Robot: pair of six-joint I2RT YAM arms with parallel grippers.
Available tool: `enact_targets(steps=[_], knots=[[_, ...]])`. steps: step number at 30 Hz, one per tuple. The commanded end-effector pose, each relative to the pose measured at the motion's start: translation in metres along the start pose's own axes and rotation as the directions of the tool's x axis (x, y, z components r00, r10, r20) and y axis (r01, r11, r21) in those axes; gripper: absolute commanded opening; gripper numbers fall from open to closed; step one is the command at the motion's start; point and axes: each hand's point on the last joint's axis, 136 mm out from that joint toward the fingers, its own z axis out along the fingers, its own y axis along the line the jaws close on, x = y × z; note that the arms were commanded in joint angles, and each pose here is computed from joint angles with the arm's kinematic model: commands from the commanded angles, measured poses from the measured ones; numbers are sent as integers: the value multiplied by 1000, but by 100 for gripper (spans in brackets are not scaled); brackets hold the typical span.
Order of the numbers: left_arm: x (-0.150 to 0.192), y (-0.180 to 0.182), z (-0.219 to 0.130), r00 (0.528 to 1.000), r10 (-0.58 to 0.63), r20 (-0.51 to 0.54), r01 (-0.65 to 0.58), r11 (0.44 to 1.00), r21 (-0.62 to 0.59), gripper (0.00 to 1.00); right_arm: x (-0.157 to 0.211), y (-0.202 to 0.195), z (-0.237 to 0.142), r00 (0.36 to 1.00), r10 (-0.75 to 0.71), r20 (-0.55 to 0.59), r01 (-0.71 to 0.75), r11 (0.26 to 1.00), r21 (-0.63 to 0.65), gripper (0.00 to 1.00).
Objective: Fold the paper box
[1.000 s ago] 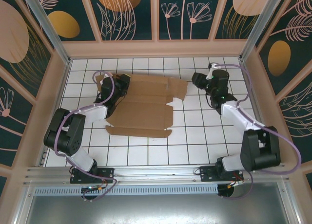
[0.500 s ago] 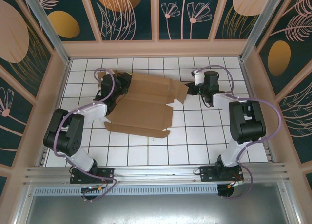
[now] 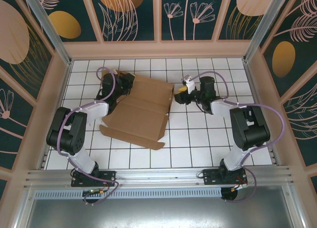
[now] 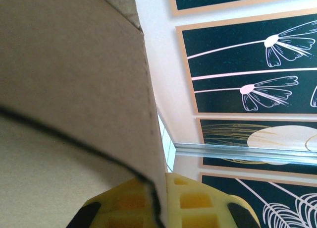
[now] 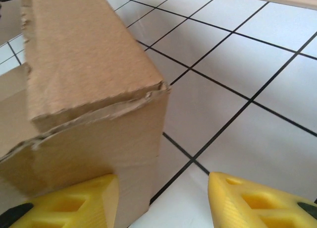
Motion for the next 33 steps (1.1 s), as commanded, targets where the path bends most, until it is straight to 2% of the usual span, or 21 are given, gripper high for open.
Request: enact_targets(steps=[1, 2, 12, 20, 26, 28, 31, 33], knots=[[-8, -12, 2, 1000, -20, 9, 19, 999, 41, 0, -19, 33, -8, 997, -25, 72, 30, 997, -67, 51], [-9, 0, 7, 1000, -29, 6, 29, 999, 22, 0, -17, 37, -8, 997, -27, 71, 32, 997, -71, 51], [-6, -3, 8, 1000, -23, -16, 24, 999, 41, 0, -7, 60, -6, 997, 18, 71, -6, 986, -164, 58], [-1, -6, 5, 999, -22, -40, 24, 998, 60, 0, -14, 33, 24, 997, 66, 45, -62, 994, -89, 71], [2, -9, 4, 998, -24, -56, 28, 997, 71, 0, -4, -1, 50, 997, 78, -30, -74, 991, 111, 75], [3, -8, 5, 998, -26, -63, 30, 997, 70, 0, -5, 2, 52, 996, 92, -16, -90, 992, 93, 77], [3, -8, 6, 998, -28, -65, 32, 997, 66, 0, -15, 20, 48, 996, 83, 45, -83, 997, -4, 84], [-2, -2, 10, 997, -45, -56, 46, 999, 29, 0, -22, 21, 46, 993, 89, 76, -88, 996, -14, 84]])
